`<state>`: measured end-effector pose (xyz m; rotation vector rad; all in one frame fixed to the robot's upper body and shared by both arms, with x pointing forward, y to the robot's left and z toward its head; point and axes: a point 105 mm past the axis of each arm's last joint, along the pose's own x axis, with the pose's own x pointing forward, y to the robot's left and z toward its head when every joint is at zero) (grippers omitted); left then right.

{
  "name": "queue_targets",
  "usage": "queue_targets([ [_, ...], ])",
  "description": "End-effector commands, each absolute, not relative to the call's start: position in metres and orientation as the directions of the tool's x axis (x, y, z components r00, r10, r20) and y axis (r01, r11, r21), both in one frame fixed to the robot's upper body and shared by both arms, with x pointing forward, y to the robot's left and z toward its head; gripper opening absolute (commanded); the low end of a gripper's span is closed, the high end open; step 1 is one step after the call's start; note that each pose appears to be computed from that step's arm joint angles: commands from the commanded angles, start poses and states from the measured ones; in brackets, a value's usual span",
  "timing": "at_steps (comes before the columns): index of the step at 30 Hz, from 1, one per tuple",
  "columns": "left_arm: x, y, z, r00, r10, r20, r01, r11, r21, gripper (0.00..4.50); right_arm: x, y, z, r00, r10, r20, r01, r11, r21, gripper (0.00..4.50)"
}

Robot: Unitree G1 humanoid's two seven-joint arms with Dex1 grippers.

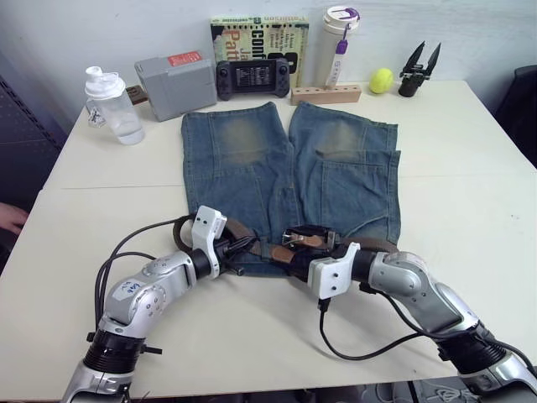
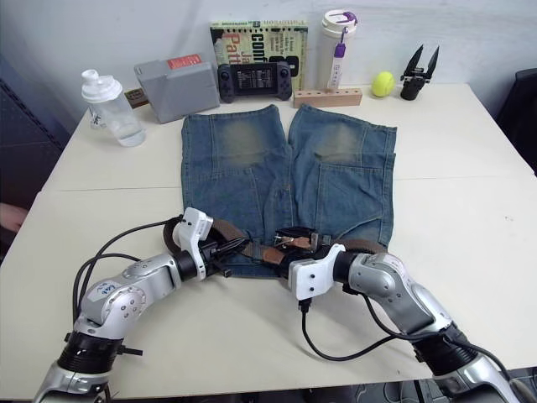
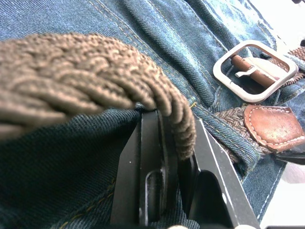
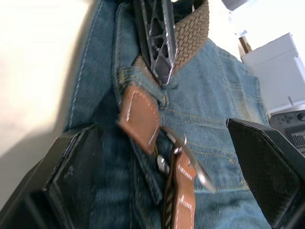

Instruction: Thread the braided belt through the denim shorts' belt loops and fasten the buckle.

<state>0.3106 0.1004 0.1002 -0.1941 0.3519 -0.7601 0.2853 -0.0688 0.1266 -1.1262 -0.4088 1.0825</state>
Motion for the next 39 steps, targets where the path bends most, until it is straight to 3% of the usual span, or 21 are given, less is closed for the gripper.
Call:
queue_targets([
  [1, 0.304, 0.096, 0.097, 0.653, -0.714, -0.254, 0.648, 0.699, -0.301, 0.0, 0.289, -0.07, 0.143, 0.482, 0.858, -0.177, -0.432, 0.057, -0.9, 4.41],
  [12, 0.301, 0.093, 0.095, 0.653, -0.712, -0.256, 0.638, 0.7, -0.32, 0.0, 0.29, -0.067, 0.165, 0.476, 0.87, -0.13, -0.402, 0.083, -0.912, 4.41],
  [24, 0.301, 0.093, 0.094, 0.657, -0.709, -0.258, 0.631, 0.704, -0.327, 0.0, 0.278, -0.054, 0.159, 0.403, 0.9, -0.164, -0.398, 0.011, -0.917, 4.41],
  [27, 0.301, 0.093, 0.095, 0.658, -0.708, -0.257, 0.63, 0.704, -0.328, 0.0, 0.279, -0.054, 0.158, 0.399, 0.9, -0.173, -0.399, 0.001, -0.917, 3.62],
  [34, 0.301, 0.093, 0.095, 0.659, -0.707, -0.255, 0.628, 0.705, -0.331, 0.0, 0.28, -0.054, 0.151, 0.391, 0.897, -0.207, -0.423, -0.024, -0.906, 0.34],
  [35, 0.3, 0.093, 0.095, 0.66, -0.707, -0.255, 0.627, 0.705, -0.331, 0.0, 0.28, -0.054, 0.148, 0.392, 0.894, -0.216, -0.431, -0.029, -0.902, 0.07],
  [39, 0.3, 0.094, 0.095, 0.663, -0.704, -0.254, 0.623, 0.707, -0.333, 0.0, 0.28, -0.055, 0.144, 0.392, 0.891, -0.23, -0.452, -0.031, -0.892, 0.07],
])
